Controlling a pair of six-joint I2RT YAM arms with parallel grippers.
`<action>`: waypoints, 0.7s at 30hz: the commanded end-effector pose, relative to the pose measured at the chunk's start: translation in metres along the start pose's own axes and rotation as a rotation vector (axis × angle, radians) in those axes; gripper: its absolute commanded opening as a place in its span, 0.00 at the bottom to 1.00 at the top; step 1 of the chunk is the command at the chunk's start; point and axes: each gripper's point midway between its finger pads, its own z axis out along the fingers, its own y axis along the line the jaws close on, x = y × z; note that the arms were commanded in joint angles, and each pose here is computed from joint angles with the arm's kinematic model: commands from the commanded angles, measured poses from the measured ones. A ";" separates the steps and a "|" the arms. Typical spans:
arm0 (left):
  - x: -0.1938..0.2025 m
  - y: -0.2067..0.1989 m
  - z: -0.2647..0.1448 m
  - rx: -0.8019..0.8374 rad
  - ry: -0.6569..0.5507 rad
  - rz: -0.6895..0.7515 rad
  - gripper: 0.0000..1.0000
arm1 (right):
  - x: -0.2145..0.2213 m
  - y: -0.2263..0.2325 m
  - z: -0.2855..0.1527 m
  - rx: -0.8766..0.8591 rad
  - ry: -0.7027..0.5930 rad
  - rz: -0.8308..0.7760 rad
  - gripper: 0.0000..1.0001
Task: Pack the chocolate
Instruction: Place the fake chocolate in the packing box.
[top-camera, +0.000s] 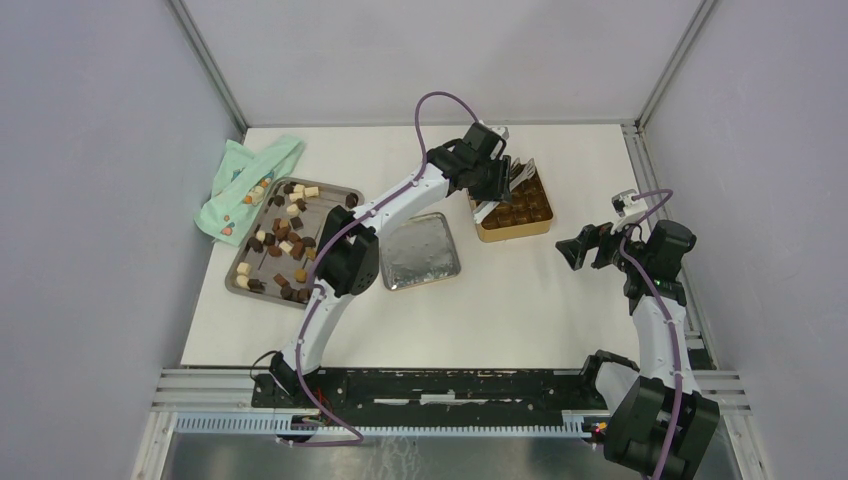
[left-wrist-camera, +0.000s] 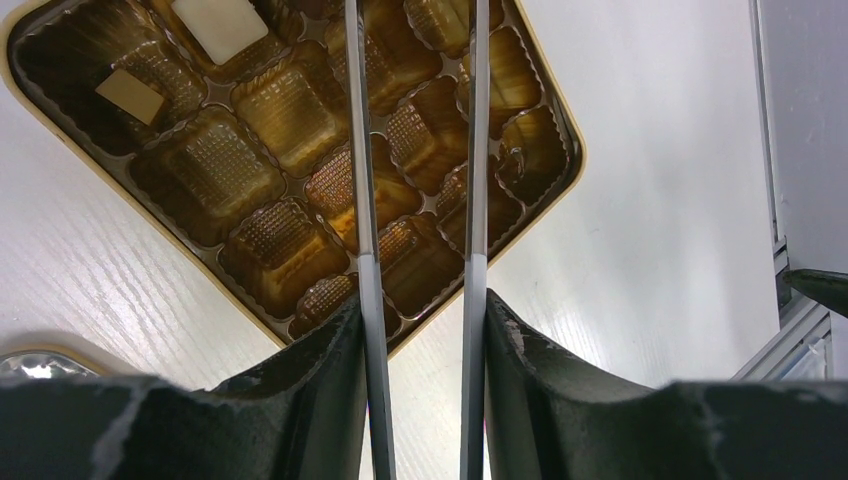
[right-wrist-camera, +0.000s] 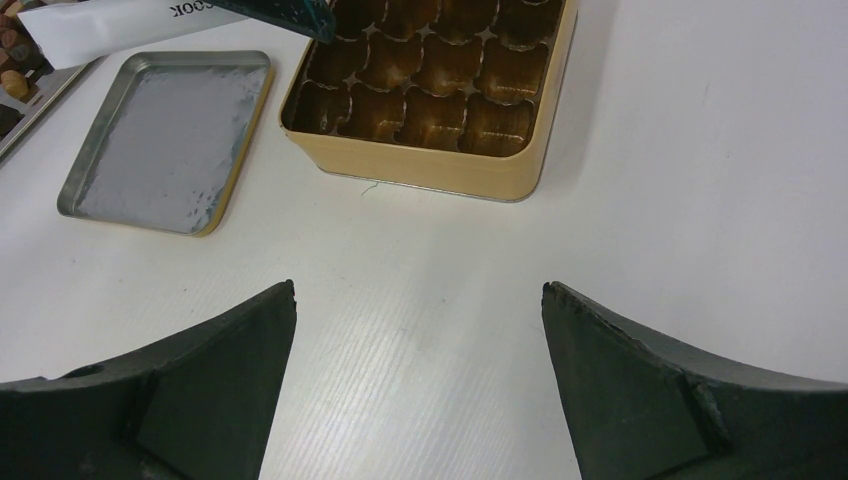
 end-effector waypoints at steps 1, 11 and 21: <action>-0.029 -0.018 -0.014 0.040 -0.088 0.039 0.47 | -0.009 0.000 0.000 -0.005 -0.031 -0.028 0.98; -0.068 -0.045 -0.073 0.098 -0.239 0.047 0.36 | -0.010 -0.002 0.000 -0.003 -0.024 -0.046 0.98; -0.054 -0.035 -0.164 0.080 -0.361 0.069 0.37 | -0.026 -0.007 0.009 -0.054 0.080 -0.170 0.98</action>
